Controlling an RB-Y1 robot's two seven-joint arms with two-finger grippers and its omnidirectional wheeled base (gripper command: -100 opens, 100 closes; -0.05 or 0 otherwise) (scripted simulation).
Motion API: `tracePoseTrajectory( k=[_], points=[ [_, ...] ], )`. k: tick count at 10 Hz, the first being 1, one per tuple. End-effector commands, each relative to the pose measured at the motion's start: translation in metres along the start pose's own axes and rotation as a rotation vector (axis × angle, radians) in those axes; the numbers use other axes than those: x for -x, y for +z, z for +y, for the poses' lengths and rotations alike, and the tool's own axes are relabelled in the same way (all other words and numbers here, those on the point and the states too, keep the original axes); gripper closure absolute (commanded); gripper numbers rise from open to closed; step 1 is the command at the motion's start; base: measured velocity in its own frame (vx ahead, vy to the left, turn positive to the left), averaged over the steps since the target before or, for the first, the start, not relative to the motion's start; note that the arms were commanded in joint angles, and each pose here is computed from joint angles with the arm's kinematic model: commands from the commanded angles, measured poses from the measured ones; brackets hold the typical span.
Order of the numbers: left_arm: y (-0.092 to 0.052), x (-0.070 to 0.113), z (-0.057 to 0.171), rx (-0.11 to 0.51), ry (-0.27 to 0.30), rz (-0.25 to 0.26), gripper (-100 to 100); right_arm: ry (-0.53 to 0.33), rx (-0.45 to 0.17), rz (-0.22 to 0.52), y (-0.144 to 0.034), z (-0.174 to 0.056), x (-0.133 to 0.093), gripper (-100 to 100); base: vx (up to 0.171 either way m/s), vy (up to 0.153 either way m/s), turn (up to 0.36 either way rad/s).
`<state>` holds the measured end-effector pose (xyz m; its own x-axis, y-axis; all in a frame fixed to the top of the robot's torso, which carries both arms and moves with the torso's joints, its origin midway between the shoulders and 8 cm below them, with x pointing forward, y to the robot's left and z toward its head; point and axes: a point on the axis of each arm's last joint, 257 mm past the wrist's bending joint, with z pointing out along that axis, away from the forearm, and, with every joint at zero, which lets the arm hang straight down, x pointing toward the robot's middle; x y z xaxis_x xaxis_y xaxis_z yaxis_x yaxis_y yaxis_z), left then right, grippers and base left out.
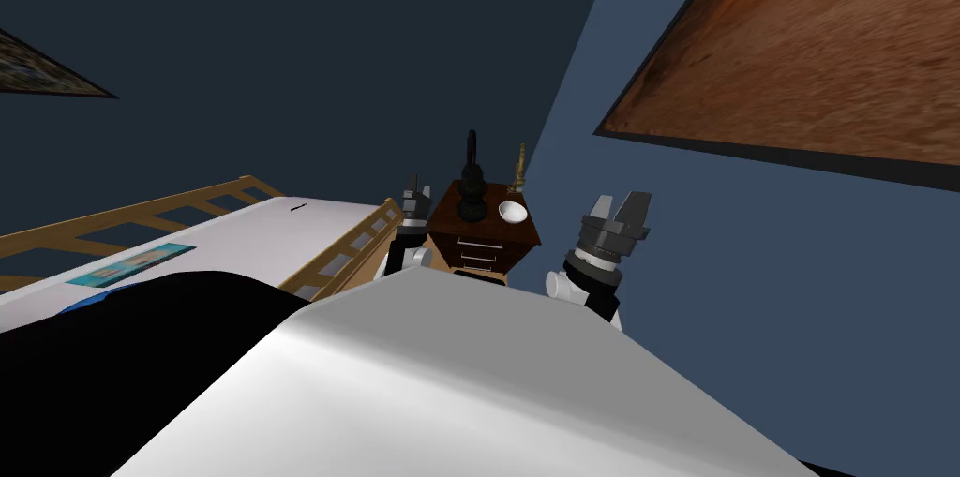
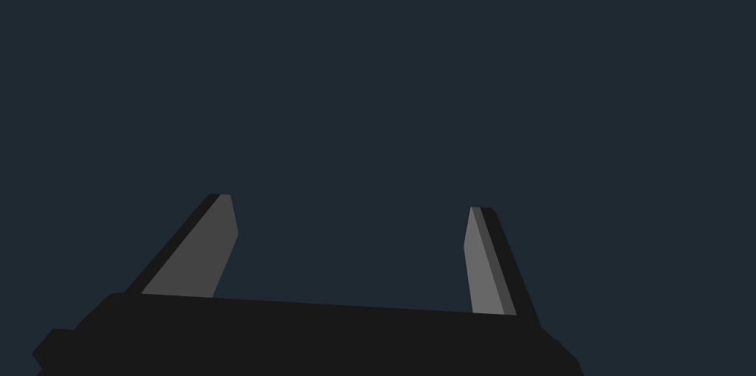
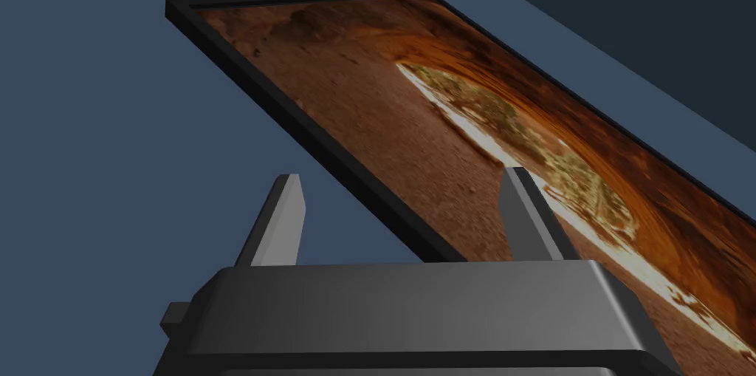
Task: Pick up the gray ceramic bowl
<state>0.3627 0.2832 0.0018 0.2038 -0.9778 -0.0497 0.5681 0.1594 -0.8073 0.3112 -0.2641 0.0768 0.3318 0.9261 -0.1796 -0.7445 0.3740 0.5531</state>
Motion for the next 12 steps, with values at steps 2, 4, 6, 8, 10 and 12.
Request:
tracePoseTrajectory(
  k=[2, 4, 6, 8, 10, 12],
  points=[
    [0.000, 0.000, 0.000, 0.000, 0.000, 0.000, 0, -0.039, 0.002, 0.080, -0.005, -0.004, -0.012, -100, -0.043, 0.050, 0.001],
    [0.000, 0.000, 0.000, 0.000, 0.000, 0.000, 0, -0.089, -0.005, 0.165, -0.013, -0.012, -0.023, -100, -0.089, 0.102, 0.007],
    [0.000, 0.000, 0.000, 0.000, 0.000, 0.000, 0, -0.153, -0.020, 0.261, -0.025, -0.026, -0.035, -100, -0.114, 0.156, 0.019],
    [0.000, 0.000, 0.000, 0.000, 0.000, 0.000, 0, -0.192, -0.025, 0.330, -0.033, -0.035, -0.043, -100, -0.091, 0.091, 0.012],
    [0.000, 0.000, 0.000, 0.000, 0.000, 0.000, 0, -0.230, -0.035, 0.390, -0.043, -0.046, -0.048, -100, -0.116, 0.093, 0.028],
    [0.000, 0.000, 0.000, 0.000, 0.000, 0.000, 0, -0.307, -0.063, 0.510, -0.066, -0.070, -0.056, -100, -0.105, 0.100, 0.053]
  ],
)
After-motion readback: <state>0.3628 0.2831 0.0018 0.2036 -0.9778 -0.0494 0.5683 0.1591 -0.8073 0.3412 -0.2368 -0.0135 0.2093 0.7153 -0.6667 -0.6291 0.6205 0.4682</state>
